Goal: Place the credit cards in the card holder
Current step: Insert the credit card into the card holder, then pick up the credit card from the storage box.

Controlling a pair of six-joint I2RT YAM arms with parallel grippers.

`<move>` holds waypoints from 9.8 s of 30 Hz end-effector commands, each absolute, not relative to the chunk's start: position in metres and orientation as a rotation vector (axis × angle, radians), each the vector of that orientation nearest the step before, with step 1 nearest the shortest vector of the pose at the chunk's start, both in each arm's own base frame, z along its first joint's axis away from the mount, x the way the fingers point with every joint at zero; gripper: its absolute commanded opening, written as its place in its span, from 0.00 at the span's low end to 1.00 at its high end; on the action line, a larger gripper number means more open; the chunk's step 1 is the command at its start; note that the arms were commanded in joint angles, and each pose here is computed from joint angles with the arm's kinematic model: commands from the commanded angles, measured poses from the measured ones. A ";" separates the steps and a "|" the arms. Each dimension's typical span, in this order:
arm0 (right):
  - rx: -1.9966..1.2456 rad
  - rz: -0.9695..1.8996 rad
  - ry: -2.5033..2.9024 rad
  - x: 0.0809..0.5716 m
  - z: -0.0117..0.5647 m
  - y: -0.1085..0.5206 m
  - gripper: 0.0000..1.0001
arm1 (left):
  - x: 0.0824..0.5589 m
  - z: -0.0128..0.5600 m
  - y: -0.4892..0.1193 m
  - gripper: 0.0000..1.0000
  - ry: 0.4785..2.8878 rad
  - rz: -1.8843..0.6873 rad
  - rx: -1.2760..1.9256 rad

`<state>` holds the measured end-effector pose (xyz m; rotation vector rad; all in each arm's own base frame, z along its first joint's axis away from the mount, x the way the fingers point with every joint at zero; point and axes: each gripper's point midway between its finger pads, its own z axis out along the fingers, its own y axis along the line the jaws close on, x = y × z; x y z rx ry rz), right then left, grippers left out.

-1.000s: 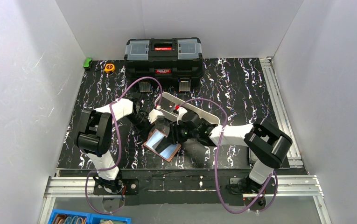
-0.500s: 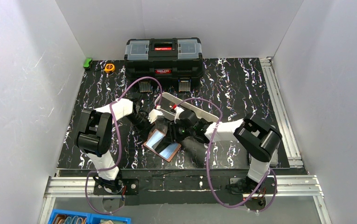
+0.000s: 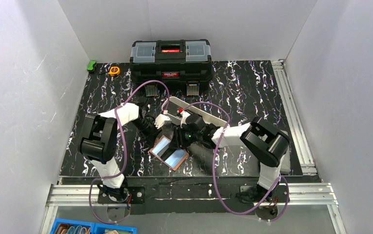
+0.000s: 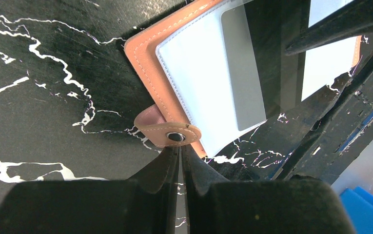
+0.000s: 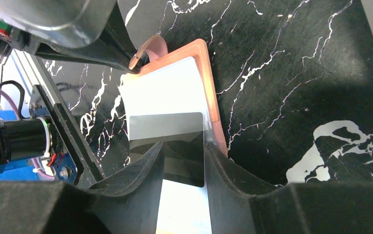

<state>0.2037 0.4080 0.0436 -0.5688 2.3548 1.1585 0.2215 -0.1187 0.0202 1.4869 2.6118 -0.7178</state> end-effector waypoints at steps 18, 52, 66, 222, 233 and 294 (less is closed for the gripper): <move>-0.569 1.129 2.217 0.200 0.085 0.392 0.52 | 0.214 0.024 -0.118 0.06 2.640 -0.740 1.486; -0.759 1.063 2.245 0.182 0.050 0.431 0.27 | 0.211 0.023 -0.118 0.05 2.642 -0.758 1.485; -0.786 1.079 2.223 0.188 0.051 0.446 0.25 | 0.212 0.023 -0.120 0.05 2.641 -0.769 1.479; 0.003 0.926 2.223 0.299 0.132 0.297 0.15 | 0.374 0.128 -0.173 0.27 2.190 -0.472 1.337; 0.061 0.858 2.385 0.314 0.082 0.306 0.60 | 0.379 0.141 -0.179 0.28 2.151 -0.486 1.350; -0.650 0.760 2.266 0.293 0.146 0.280 0.59 | 0.366 0.135 -0.171 0.26 2.144 -0.445 1.397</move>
